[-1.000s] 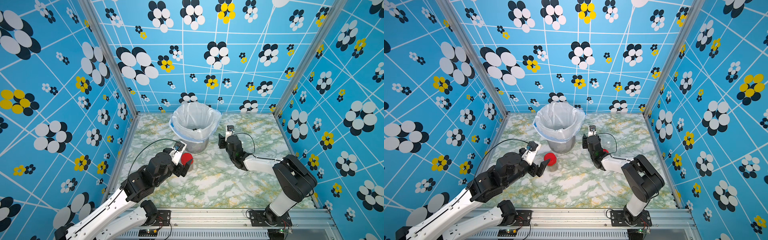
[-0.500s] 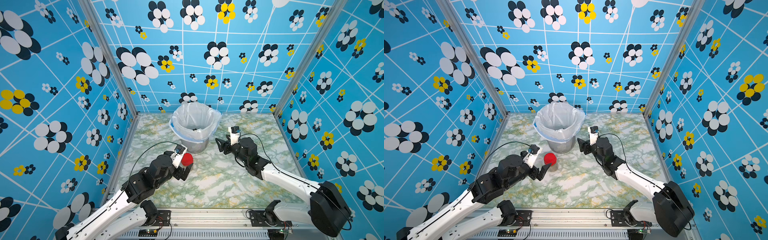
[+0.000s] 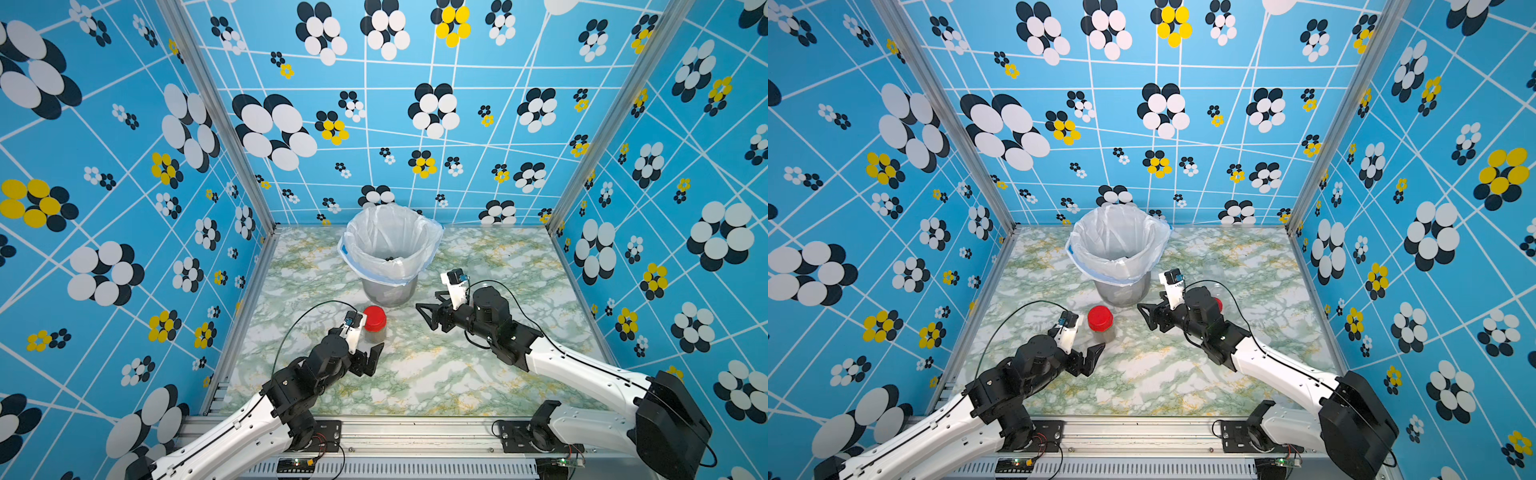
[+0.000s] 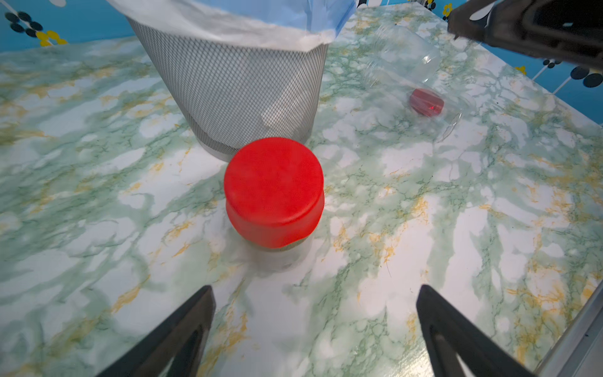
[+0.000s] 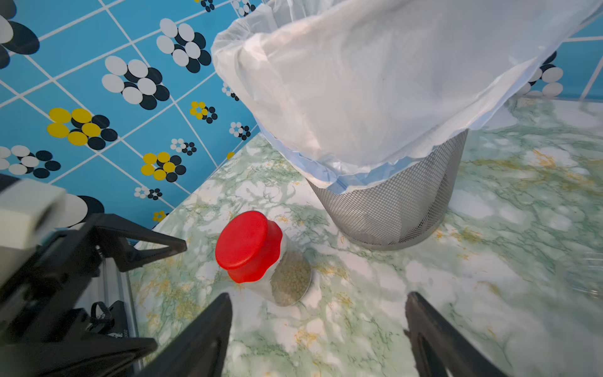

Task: Empty moldy mung beans from jars
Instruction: Pick up the jar from the center of the board.

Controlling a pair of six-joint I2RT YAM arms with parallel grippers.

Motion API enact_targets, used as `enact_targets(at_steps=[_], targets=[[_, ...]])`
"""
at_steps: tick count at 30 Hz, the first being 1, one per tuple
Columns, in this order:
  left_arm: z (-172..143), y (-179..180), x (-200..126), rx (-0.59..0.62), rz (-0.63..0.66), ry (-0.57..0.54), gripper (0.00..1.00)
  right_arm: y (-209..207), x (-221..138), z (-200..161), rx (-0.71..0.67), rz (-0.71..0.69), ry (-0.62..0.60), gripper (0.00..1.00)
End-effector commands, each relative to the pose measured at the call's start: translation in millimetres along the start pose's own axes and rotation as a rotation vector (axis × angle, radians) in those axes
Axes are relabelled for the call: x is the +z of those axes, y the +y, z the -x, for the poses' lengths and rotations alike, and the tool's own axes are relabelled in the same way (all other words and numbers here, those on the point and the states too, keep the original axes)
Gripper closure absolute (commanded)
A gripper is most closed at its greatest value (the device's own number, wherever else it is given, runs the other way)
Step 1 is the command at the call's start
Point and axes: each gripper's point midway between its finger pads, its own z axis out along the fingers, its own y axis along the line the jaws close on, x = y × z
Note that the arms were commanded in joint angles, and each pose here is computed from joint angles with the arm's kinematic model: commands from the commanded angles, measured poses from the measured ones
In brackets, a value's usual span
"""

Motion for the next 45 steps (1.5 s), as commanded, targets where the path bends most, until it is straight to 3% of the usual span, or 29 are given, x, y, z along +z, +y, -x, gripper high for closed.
enact_targets(at_steps=[1, 8, 11, 14, 33, 45], targets=[[15, -4, 5, -0.06, -0.034, -0.121, 0.03, 9, -1, 22, 0.02, 0.026, -0.047, 0.14], [12, 12, 14, -0.063, 0.037, -0.23, 0.09, 0, -5, 20, 0.005, -0.029, -0.034, 0.15], [9, 15, 21, -0.05, 0.042, -0.257, 0.17, -6, -8, 14, 0.011, -0.056, -0.033, 0.15], [8, 14, 28, -0.027, 0.032, -0.255, 0.11, -10, -12, 11, 0.008, -0.077, -0.029, 0.14], [7, 21, 70, -0.045, -0.031, -0.214, 0.05, -26, -23, 11, -0.022, -0.151, -0.014, 0.15], [2, 26, 101, 0.021, -0.023, -0.222, 0.04, -33, -28, 13, -0.017, -0.169, -0.013, 0.14]])
